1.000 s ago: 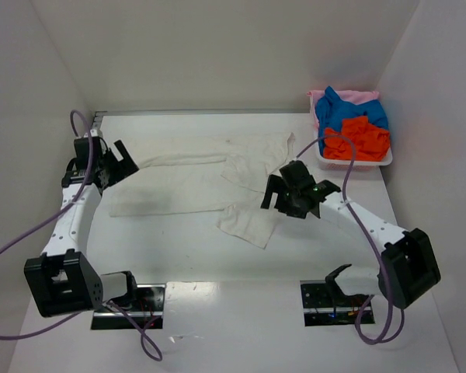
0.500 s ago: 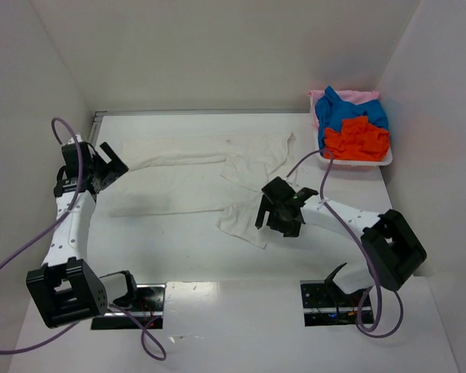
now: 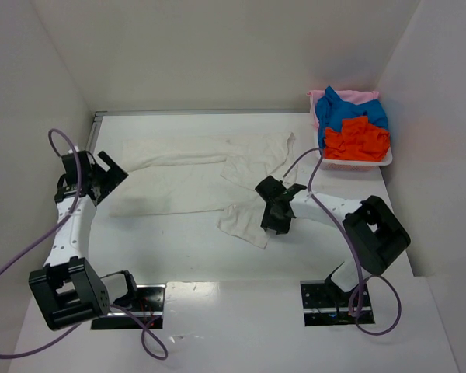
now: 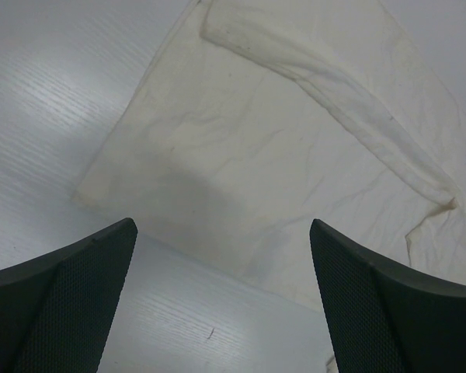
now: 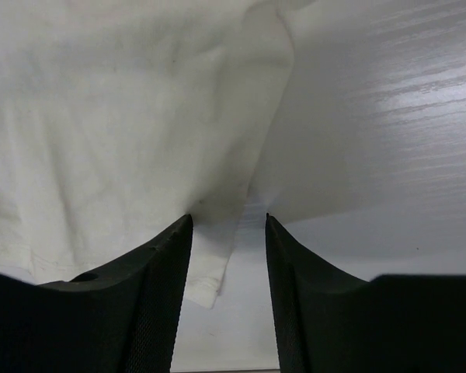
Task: Fold and stack the t-shirts
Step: Grap the side of the flattened tshirt closest away from the robot with both arms
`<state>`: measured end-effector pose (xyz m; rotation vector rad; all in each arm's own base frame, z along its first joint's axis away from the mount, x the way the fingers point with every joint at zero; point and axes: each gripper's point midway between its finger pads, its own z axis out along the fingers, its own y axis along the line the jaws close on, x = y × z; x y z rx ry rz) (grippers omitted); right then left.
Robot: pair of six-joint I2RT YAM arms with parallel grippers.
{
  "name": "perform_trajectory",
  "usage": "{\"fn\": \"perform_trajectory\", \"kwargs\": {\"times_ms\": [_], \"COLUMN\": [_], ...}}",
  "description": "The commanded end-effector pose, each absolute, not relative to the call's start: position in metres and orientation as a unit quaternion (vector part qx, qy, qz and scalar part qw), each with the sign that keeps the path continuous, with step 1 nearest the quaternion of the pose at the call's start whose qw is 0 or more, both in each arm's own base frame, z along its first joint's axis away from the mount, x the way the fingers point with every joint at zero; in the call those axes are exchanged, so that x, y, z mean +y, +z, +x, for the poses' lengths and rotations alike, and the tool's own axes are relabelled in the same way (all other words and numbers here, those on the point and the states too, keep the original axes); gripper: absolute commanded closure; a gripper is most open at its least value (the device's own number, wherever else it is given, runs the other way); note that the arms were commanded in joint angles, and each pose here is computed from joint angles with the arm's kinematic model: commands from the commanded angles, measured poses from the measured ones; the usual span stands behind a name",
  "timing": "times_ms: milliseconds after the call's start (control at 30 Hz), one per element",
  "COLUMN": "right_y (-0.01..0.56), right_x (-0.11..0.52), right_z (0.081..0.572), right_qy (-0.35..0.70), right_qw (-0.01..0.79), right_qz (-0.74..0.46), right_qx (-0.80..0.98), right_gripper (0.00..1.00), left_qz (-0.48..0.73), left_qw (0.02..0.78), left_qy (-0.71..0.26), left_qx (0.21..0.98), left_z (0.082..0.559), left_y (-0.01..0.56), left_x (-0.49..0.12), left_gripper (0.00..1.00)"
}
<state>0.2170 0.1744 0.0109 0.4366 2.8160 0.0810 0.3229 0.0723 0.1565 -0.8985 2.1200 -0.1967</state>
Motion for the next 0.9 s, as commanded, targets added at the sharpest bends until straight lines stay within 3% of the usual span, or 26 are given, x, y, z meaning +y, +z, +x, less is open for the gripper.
{"fn": "perform_trajectory", "kwargs": {"times_ms": [0,200,533,867], "right_y": [0.009,0.011,0.011,0.035], "right_x": [0.186,0.191,0.194,0.2], "right_z": [0.232,0.24,0.252,0.272], "right_qy": [0.041,0.051,0.052,0.093], "right_qw": [0.165,0.182,0.202,0.242], "right_qz": [0.157,0.154,0.136,0.137], "right_qx": [0.973,0.97,0.968,0.956], "right_gripper": [0.52,0.62,0.89,0.93], "left_qz": [-0.402,-0.464,-0.528,-0.54], "left_qw": [0.402,0.378,0.344,0.3], "left_qy": [-0.094,-0.089,-0.049,-0.007], "left_qx": [0.817,0.796,0.774,0.786], "left_z": [0.32,0.307,0.282,0.27], "left_y": [0.154,0.13,0.106,0.069], "left_x": [0.075,0.087,0.102,0.115], "left_gripper": [0.0,0.0,0.01,0.08]}}
